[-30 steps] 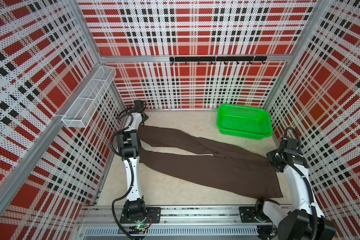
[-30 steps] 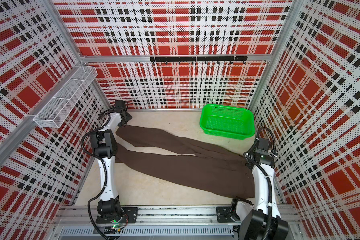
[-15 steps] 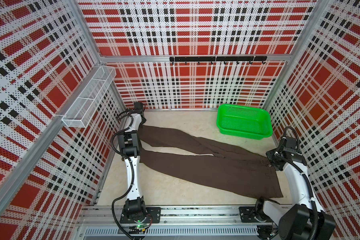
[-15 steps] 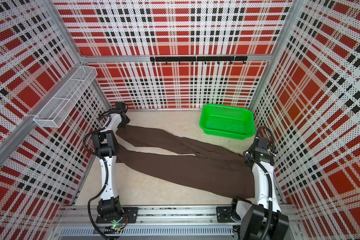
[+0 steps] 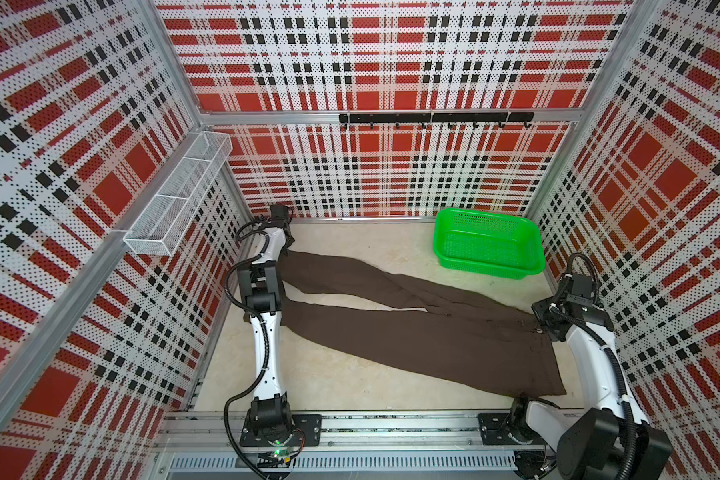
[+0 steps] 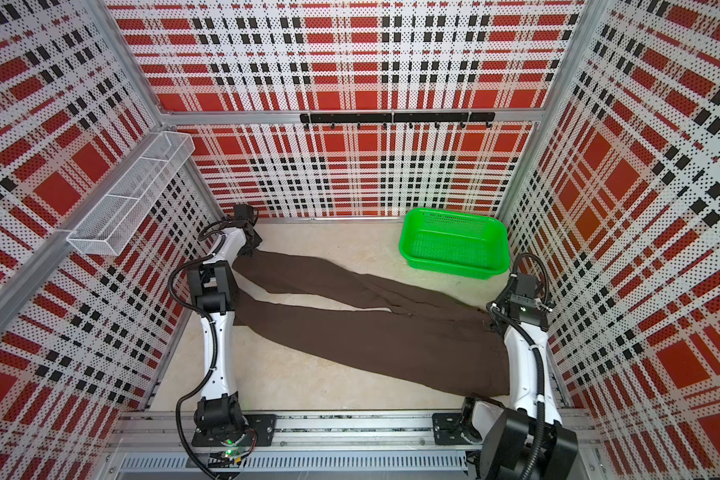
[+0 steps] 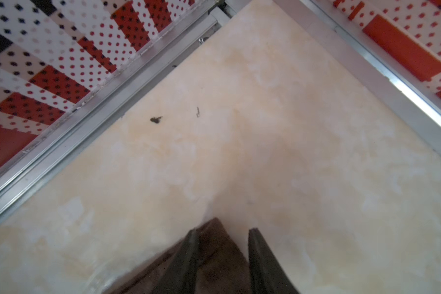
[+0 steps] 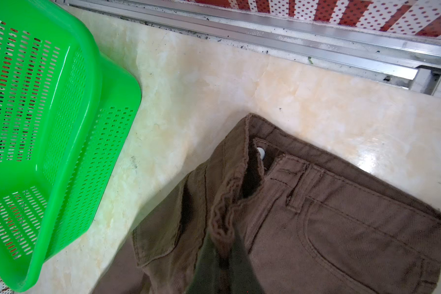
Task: Fold and stack the trousers
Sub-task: Flatten out the trousers at the center of the table.
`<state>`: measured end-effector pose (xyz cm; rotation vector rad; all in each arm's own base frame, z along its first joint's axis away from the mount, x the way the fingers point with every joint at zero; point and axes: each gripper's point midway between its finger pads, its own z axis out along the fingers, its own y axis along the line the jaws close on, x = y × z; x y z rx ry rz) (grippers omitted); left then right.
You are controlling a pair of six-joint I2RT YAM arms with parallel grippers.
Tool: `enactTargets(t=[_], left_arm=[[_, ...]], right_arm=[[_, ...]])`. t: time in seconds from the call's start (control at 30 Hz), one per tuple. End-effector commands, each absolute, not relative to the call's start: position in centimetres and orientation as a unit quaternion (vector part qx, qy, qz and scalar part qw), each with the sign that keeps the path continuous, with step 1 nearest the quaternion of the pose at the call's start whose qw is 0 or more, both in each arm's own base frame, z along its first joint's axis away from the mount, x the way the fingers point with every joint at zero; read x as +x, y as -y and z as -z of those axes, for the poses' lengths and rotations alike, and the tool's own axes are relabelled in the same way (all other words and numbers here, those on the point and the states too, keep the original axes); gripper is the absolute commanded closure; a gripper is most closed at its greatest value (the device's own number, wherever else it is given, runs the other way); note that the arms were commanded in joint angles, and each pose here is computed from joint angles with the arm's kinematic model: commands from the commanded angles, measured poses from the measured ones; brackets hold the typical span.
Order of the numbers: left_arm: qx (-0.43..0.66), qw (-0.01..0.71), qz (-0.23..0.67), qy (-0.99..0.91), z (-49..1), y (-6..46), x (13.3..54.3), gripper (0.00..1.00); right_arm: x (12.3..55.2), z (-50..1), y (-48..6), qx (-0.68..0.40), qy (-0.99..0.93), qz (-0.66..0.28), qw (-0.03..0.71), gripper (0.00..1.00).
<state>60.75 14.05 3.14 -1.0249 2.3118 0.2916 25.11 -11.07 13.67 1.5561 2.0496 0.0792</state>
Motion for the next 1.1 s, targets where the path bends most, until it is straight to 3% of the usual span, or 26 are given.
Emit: enactTargets(t=[0.0, 0.27, 0.43, 0.53, 0.63, 0.83, 1.07], left_arm=[[-0.372, 0.263, -0.108, -0.884, -2.3, -13.5, 59.2, 0.57], [-0.359, 0.252, -0.126, -0.890, -1.7, -13.0, 58.9, 0.61], [-0.356, 0.251, -0.119, -0.892, -1.5, -12.6, 59.3, 0.81], [-0.362, 0.256, -0.122, -0.888, -2.2, -12.9, 59.3, 1.00], [-0.374, 0.278, -0.126, -0.876, -4.9, -13.7, 59.0, 1.00], [-0.393, 0.352, -0.014, -0.849, -11.2, -12.7, 57.9, 1.00], [-0.362, 0.406, 0.030, -0.839, -19.0, -10.7, 55.2, 1.00]], right_arm=[[25.3, -14.4, 11.5, 0.585, -0.756, -0.031, 0.292, 1.00], [25.5, -14.0, 11.5, 0.587, -0.756, -0.034, 0.289, 1.00], [25.5, -14.0, 11.5, 0.585, -0.757, -0.033, 0.290, 1.00], [25.7, -14.1, 11.6, 0.585, -0.756, -0.033, 0.292, 1.00], [26.1, -14.5, 11.6, 0.584, -0.754, -0.037, 0.297, 1.00], [27.7, -18.3, 12.5, 0.574, -0.745, -0.041, 0.337, 1.00], [28.5, -22.8, 13.2, 0.562, -0.730, -0.044, 0.386, 1.00]])
